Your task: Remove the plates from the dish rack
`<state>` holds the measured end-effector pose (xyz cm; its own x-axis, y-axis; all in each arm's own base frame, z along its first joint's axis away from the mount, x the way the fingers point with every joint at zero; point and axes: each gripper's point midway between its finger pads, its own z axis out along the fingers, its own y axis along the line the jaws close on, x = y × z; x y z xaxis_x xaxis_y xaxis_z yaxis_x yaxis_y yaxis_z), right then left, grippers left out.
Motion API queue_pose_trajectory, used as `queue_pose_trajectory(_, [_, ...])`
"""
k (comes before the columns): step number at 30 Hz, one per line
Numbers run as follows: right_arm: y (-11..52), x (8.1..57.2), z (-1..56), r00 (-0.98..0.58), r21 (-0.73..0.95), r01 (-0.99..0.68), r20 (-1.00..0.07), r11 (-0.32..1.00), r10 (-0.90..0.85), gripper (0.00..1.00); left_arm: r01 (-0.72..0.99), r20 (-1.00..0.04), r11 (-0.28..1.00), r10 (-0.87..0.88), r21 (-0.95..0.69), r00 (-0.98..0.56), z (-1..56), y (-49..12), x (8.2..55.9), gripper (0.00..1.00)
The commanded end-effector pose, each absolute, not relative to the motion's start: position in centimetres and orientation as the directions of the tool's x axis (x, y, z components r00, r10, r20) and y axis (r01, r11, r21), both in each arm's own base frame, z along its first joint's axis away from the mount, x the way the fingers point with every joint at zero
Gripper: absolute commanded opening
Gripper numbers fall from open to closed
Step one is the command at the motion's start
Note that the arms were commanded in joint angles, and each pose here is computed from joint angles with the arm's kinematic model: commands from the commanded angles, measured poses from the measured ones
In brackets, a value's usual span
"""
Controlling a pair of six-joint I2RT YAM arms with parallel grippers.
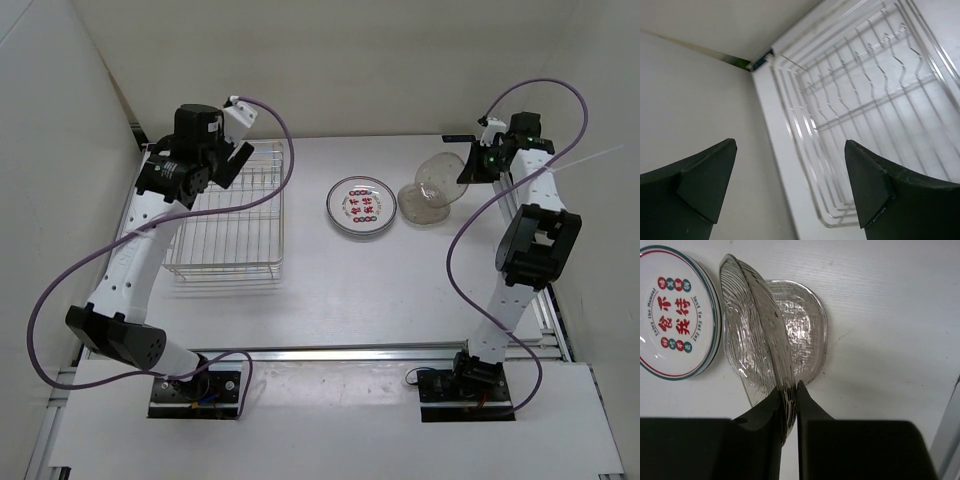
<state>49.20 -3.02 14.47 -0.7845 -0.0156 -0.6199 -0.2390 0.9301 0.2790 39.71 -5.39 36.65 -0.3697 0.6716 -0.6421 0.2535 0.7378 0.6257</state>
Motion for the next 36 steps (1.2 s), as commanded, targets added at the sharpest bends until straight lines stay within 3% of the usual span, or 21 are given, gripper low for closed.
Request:
queue_pose_trajectory(1, [-2.4, 50.6, 16.3, -0.750, 0.297, -0.263, -0.662, 0.918, -0.001, 0.00, 0.346, -0.736, 0.837, 0.541, 0.425, -0.406, 34.4, -6.8, 37.9, 1.00])
queue_pose_trajectory(10, [-2.0, 51.3, 13.5, -0.793, 0.377, -0.201, -0.605, 0.904, 0.076, 0.00, 0.388, -0.783, 0.864, 0.472, 0.321, -0.404, 34.9, -8.1, 37.6, 1.00])
queue_pose_trajectory(36, [-1.0, 50.5, 9.9, -0.841, 0.345, -0.187, -0.540, 0.920, 0.031, 0.04, 0.368, -0.802, 0.871, 0.461, 0.326, -0.380, 36.4, -7.6, 37.1, 1.00])
